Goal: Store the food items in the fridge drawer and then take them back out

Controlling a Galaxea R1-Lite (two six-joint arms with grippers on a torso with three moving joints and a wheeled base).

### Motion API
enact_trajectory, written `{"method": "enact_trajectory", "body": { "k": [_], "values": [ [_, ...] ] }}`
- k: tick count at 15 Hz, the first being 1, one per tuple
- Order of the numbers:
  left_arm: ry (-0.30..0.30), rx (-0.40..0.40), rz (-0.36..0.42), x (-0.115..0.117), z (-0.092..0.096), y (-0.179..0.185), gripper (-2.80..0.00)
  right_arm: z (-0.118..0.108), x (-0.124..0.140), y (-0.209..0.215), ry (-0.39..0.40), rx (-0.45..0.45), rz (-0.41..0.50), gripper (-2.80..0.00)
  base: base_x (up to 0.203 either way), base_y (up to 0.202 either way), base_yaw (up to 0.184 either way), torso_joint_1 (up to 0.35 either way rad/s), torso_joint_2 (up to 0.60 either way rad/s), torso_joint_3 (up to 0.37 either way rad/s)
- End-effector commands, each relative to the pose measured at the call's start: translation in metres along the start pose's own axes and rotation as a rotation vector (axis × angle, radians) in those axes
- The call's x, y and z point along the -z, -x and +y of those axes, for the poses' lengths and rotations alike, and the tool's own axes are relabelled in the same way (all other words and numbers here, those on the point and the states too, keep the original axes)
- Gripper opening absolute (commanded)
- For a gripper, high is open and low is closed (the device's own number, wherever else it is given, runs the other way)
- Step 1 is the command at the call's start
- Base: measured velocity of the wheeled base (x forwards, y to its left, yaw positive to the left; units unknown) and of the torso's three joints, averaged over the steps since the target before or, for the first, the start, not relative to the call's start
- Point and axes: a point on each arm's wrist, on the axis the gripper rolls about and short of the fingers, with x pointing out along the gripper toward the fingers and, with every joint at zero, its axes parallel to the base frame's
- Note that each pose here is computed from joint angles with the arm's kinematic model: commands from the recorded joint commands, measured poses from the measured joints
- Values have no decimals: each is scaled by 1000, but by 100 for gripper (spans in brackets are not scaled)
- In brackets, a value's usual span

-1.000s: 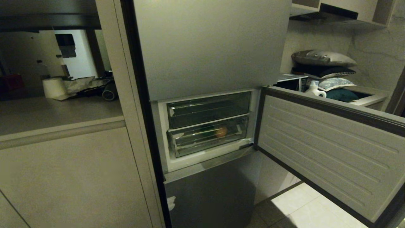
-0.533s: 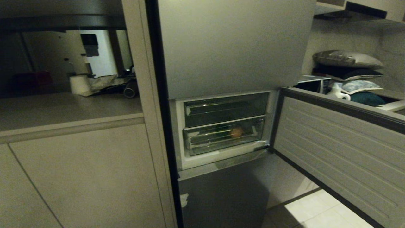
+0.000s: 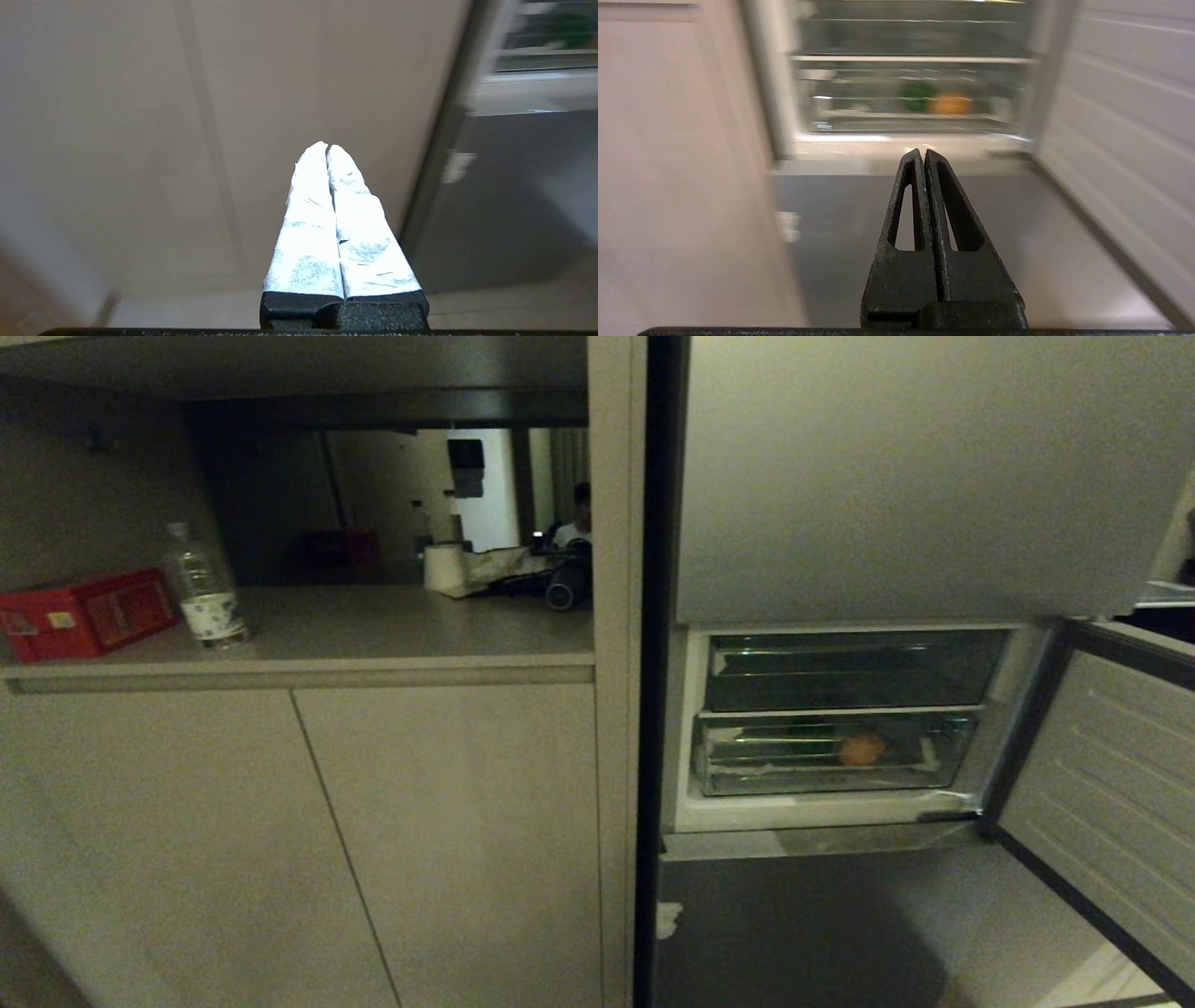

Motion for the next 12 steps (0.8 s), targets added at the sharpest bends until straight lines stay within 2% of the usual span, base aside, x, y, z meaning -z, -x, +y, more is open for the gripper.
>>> {"method": "enact_trajectory", "body": {
  "k": [1, 5, 12],
  "values": [
    [0, 0, 1, 0, 0, 0, -280, 0, 9, -2, -1, 2, 29, -280, 6, -9, 177, 0, 0, 0],
    [0, 0, 1, 0, 0, 0, -280, 0, 9, -2, -1, 2, 30, -280, 1, -7, 135, -13, 32, 20],
    [0, 0, 1, 0, 0, 0, -280, 0, 9, -2, -3, 2, 29, -280, 0, 0, 0, -145, 340, 189]
  ]
}}
